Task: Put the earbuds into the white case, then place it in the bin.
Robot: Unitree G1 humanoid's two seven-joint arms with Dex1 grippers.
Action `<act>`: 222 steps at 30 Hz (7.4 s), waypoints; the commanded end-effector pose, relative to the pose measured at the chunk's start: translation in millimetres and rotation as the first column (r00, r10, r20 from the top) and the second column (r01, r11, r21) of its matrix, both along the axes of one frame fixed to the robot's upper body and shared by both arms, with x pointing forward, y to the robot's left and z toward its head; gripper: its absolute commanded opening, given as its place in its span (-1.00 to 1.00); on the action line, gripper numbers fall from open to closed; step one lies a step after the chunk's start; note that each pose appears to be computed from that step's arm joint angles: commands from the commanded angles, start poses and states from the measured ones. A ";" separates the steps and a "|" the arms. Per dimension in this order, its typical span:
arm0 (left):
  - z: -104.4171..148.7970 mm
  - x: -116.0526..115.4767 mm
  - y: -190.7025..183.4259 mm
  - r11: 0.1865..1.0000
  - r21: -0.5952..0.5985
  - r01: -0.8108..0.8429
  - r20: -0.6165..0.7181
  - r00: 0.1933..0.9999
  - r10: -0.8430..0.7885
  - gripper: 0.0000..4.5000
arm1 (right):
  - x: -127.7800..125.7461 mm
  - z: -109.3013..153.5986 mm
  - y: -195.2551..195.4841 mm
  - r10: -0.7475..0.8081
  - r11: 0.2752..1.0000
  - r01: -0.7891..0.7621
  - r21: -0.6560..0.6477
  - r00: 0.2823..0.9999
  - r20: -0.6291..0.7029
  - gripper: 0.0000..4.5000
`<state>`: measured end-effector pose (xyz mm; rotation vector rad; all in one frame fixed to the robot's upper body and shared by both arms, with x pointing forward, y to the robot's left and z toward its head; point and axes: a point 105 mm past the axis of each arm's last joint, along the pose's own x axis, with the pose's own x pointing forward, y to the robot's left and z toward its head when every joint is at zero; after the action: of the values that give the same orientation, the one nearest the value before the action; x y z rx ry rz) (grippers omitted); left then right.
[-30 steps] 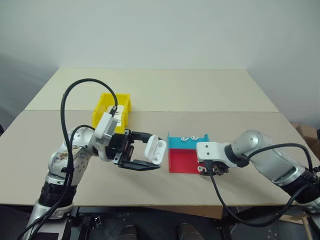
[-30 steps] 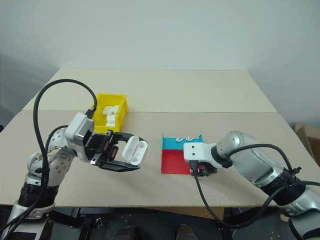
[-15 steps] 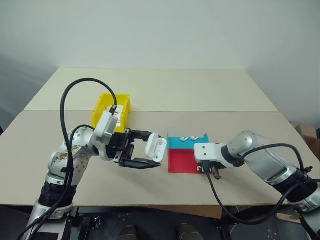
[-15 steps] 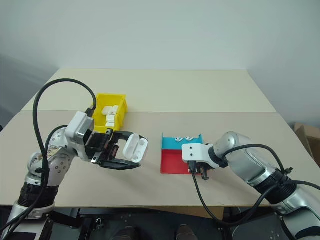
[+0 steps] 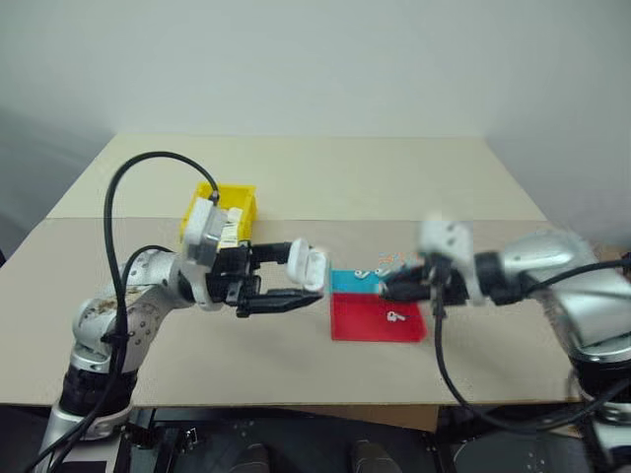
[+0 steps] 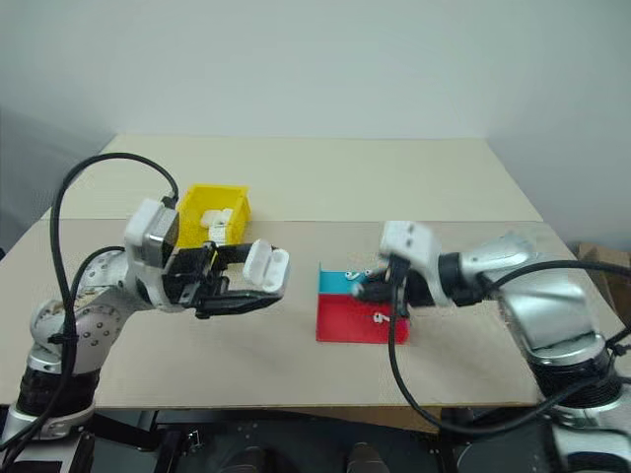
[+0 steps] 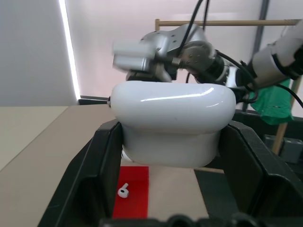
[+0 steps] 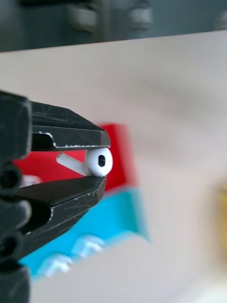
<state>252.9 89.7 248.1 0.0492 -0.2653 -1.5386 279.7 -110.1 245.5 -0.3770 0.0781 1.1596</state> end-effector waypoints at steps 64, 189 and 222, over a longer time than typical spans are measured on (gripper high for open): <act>7.9 34.9 -14.8 1.000 0.025 -0.013 0.075 0.997 0.012 0.23 | -21.8 62.7 32.8 0.043 0.912 -0.128 0.389 0.975 0.219 0.54; 22.6 51.5 -1.8 0.995 -0.008 -0.095 0.104 0.990 0.095 0.23 | -3.8 73.0 20.8 0.150 0.765 0.011 0.643 0.969 -0.196 -0.70; 34.8 56.4 -10.1 0.999 -0.041 -0.034 0.111 0.993 0.039 0.23 | -18.0 34.0 64.0 0.062 0.821 -0.007 0.571 0.995 -0.076 -0.38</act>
<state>316.0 77.1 265.2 0.0876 -0.3008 -1.4964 269.3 -51.6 278.1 0.2330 -0.1800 1.1316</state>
